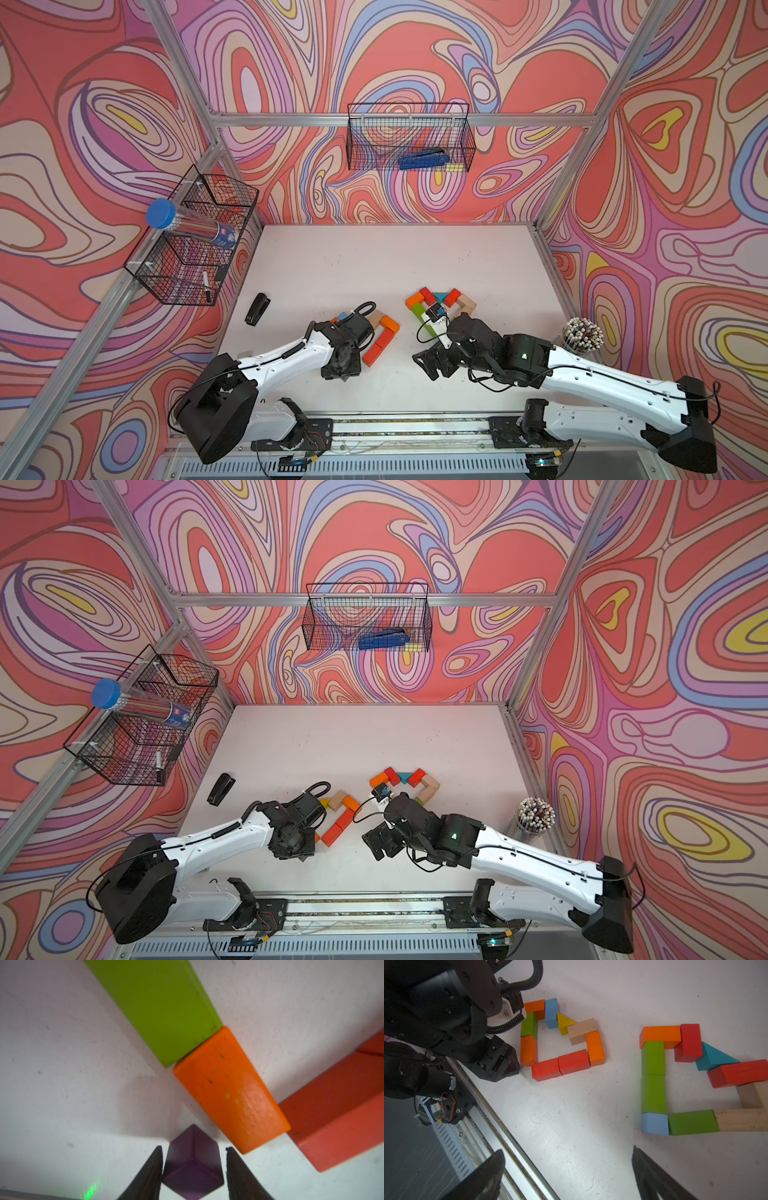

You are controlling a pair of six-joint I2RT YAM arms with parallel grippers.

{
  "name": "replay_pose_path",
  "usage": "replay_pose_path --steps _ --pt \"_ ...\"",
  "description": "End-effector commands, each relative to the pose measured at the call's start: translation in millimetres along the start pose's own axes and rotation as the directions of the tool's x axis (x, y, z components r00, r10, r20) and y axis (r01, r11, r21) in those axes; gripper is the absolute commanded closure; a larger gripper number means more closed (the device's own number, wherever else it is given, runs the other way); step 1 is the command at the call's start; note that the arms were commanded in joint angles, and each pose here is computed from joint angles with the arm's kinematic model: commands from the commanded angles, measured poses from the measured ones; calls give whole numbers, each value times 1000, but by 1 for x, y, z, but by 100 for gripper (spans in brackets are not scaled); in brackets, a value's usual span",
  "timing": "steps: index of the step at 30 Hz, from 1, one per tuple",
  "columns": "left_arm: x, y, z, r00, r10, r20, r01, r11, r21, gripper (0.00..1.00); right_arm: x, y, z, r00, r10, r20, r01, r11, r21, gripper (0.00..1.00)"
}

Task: Assemble a heart with building blocks
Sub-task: Assemble the building block at the center of the board.

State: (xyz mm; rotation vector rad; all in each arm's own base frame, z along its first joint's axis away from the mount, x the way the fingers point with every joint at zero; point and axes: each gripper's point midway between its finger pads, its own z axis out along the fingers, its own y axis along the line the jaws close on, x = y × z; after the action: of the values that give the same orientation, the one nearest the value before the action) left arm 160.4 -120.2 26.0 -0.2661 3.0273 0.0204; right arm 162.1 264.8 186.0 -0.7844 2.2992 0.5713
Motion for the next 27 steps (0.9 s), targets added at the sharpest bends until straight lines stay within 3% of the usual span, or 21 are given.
replay_pose_path --steps 1,7,20,27 --pt "7 11 1 1000 -21 -20 20 999 -45 55 -5 -1 -2 1000 6 16 -6 1000 7 4" --pt "9 11 0 999 -28 -22 27 999 -38 61 -2 -3 -2 1000 8 12 -8 1000 11 4" --pt "24 -11 -6 1000 19 -3 -19 1000 -20 60 0 -1 3 1000 10 6 -10 1000 4 4" --pt "14 -24 -9 999 47 24 -46 999 -18 59 1 -3 1 1000 13 9 -13 1000 9 4"
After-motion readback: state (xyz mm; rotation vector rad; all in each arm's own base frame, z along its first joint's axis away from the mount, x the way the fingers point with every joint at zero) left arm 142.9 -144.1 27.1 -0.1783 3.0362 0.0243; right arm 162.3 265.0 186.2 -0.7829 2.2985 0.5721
